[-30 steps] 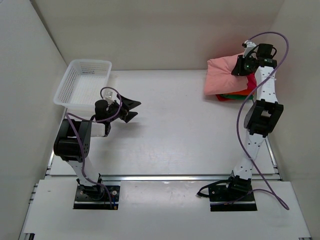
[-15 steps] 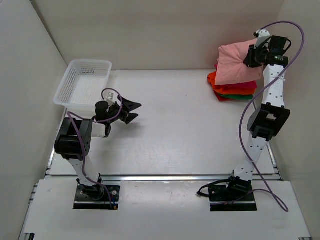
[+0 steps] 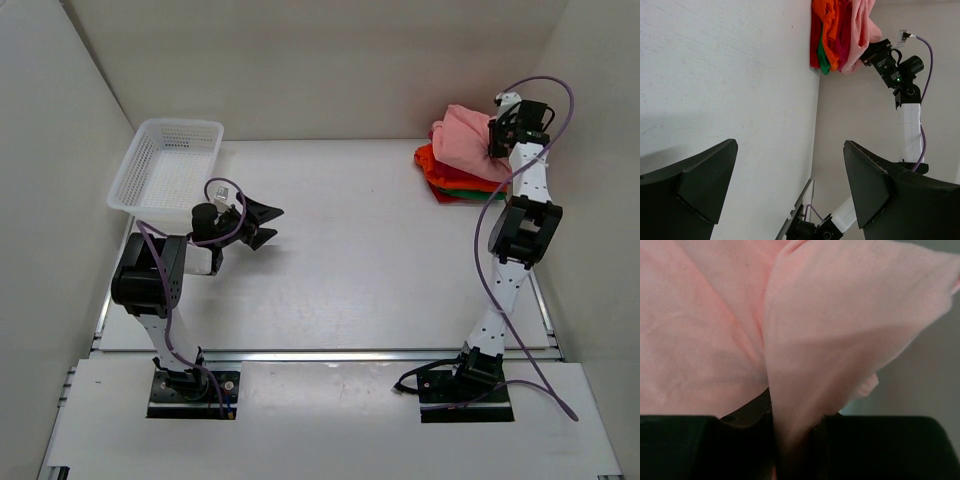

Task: Fold and stack the t-shirts
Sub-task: Put the neatly folded tshirt into the corner of the board with the right arm

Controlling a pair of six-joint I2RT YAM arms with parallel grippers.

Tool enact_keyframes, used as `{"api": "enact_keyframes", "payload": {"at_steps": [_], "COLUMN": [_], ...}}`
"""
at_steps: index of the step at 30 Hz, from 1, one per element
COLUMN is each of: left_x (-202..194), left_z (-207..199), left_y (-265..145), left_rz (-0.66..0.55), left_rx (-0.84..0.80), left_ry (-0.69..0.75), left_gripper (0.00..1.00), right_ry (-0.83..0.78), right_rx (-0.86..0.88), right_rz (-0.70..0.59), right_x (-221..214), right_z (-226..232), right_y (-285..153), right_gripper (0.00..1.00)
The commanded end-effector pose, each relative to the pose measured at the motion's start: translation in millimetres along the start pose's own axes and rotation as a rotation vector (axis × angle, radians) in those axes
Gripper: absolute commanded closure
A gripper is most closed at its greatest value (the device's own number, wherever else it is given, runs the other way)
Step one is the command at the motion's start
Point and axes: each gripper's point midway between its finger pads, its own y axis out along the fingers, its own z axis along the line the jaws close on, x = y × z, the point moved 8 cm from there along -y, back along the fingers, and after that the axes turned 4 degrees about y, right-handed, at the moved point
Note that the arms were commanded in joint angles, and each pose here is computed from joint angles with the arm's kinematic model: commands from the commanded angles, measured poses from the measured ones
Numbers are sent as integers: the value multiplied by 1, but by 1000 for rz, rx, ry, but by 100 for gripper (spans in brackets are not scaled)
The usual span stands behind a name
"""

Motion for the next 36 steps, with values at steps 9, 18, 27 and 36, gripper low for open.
{"api": "enact_keyframes", "payload": {"at_steps": [9, 18, 27, 36], "left_x": [-6, -13, -2, 13], "left_z": [-11, -37, -53, -43], "left_y": [0, -24, -63, -143], "left_rz": [11, -3, 114, 195], "left_rx": [-68, -82, 469, 825], "left_ry": [27, 120, 622, 766], "left_gripper": [1, 1, 2, 2], "right_ry": [-195, -111, 95, 105], "right_rx": [-304, -385, -168, 106], "right_rz": [-199, -479, -349, -88], "right_x": [83, 144, 46, -57], "right_z": [14, 70, 173, 250], "right_y": [-41, -212, -267, -275], "right_gripper": [1, 1, 0, 1]}}
